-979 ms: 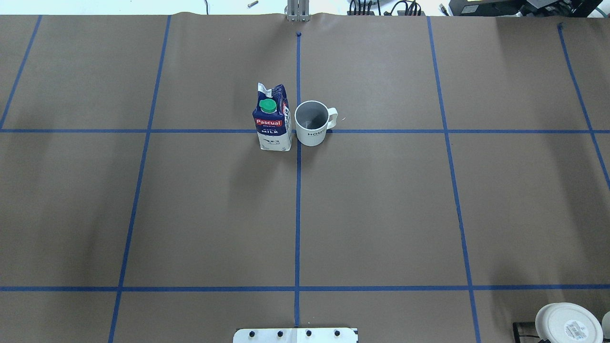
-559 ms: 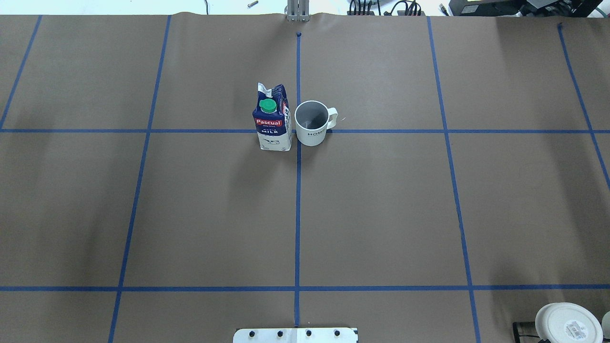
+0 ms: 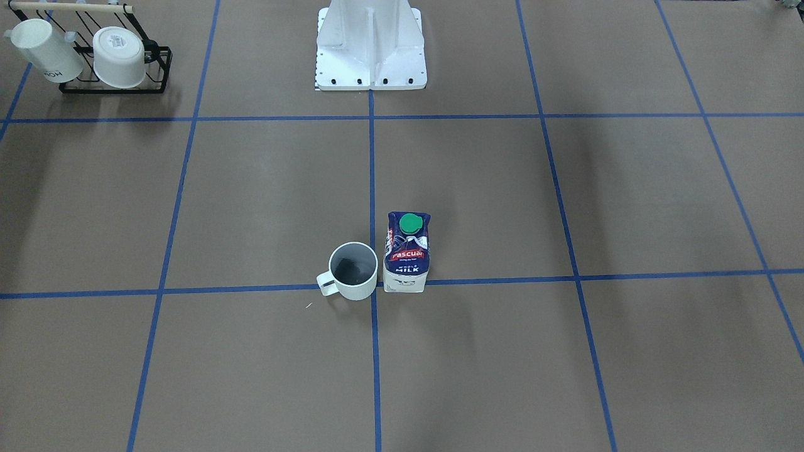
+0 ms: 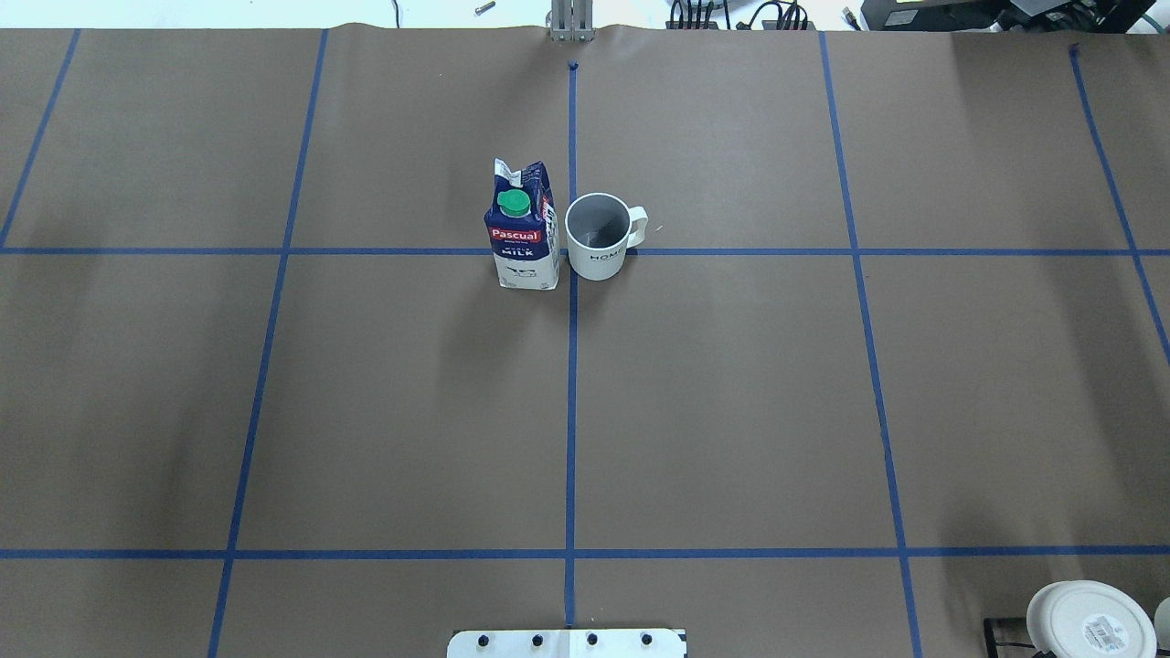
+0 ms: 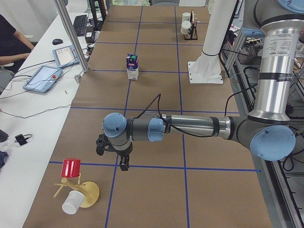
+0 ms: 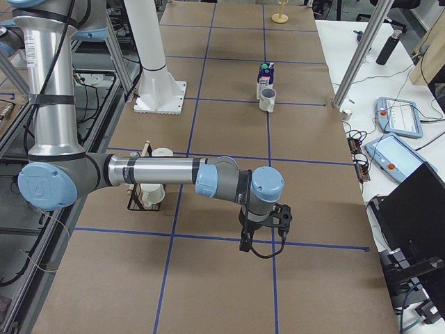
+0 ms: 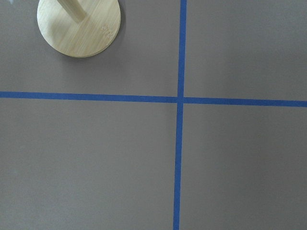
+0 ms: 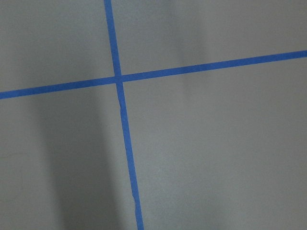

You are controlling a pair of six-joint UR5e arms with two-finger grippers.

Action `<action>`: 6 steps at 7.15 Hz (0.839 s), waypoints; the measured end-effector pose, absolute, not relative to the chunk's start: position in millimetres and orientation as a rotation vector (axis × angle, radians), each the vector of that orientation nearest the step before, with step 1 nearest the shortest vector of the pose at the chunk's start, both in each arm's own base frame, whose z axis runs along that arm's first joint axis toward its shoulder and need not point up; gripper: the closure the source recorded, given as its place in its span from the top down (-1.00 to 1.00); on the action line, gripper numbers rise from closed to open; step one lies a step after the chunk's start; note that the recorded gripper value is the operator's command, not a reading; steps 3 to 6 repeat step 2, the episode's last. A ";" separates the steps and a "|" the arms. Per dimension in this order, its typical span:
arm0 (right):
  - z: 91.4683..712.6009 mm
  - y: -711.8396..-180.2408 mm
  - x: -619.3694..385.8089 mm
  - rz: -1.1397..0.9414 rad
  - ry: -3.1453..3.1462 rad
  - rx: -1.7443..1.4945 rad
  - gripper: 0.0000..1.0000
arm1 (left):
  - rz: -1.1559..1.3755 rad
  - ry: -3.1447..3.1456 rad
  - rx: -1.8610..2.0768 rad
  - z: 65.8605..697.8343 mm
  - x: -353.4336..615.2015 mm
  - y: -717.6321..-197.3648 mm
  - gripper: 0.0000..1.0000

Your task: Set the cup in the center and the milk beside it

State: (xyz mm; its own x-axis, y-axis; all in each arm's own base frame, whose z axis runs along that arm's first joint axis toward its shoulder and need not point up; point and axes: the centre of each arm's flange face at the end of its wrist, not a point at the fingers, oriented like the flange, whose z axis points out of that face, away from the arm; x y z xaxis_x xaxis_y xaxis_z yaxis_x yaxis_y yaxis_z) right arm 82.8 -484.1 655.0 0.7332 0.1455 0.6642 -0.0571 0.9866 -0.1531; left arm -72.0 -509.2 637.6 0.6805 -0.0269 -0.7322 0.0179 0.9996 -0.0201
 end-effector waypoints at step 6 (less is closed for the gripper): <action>653.5 -484.9 82.8 0.110 -0.741 -0.122 1.00 | -0.029 0.822 -0.012 636.8 -71.9 -509.9 0.97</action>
